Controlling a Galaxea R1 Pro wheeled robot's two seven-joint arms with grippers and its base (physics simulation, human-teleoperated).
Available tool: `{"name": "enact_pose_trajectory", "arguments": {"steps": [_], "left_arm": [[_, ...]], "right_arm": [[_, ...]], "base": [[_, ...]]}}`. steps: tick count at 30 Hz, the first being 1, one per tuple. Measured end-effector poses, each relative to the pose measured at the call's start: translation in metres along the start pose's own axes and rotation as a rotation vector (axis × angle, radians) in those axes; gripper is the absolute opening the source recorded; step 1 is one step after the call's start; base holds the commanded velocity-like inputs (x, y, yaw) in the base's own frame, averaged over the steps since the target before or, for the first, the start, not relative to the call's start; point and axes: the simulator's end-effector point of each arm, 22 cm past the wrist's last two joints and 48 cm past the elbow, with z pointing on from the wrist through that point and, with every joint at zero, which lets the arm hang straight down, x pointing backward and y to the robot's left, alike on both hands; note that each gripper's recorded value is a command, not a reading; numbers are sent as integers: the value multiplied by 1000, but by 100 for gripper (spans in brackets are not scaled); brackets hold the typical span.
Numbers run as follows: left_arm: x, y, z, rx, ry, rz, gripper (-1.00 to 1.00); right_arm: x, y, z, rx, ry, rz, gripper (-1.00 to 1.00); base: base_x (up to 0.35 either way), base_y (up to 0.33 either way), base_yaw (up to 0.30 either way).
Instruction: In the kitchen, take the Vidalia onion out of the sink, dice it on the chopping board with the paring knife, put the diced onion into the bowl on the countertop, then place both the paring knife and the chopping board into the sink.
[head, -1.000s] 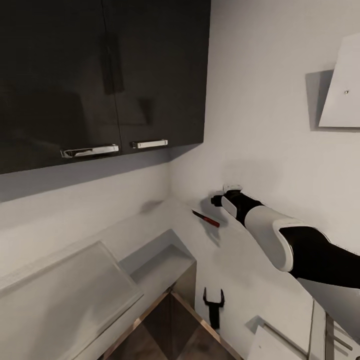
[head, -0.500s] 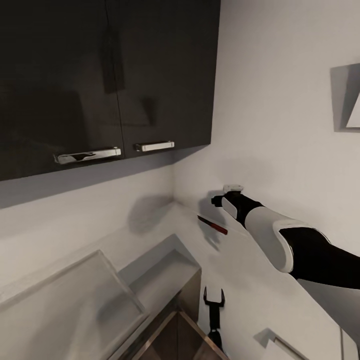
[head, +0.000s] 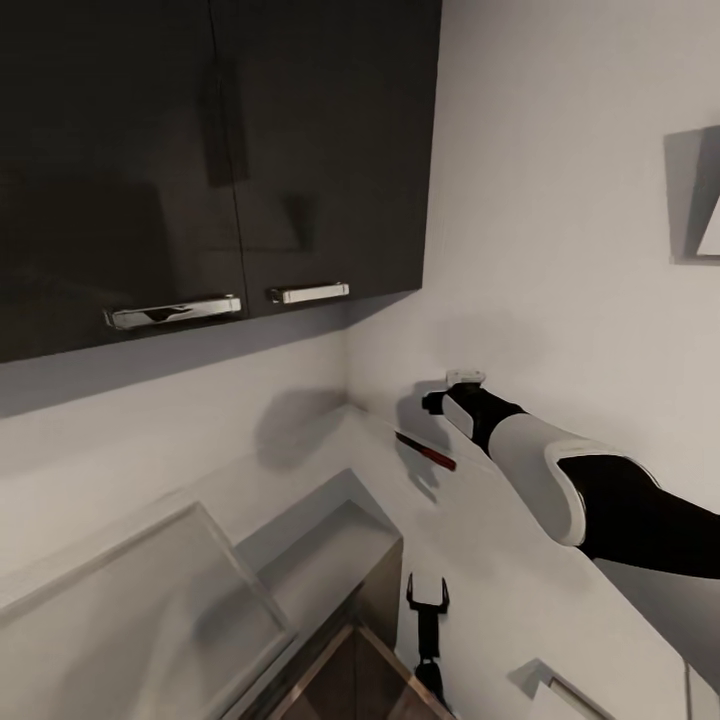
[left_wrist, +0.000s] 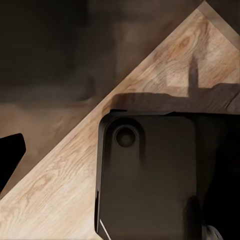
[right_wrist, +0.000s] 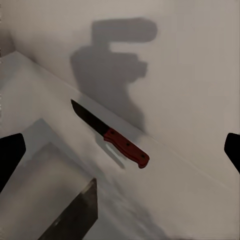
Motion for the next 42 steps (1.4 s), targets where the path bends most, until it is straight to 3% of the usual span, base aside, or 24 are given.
{"name": "enact_pose_trajectory", "arguments": {"steps": [42], "left_arm": [[17,-1,-4,0,44,0,100]], "right_arm": [[34,-2,19,4,50,-2,100]], "base": [[7,0,0]]}}
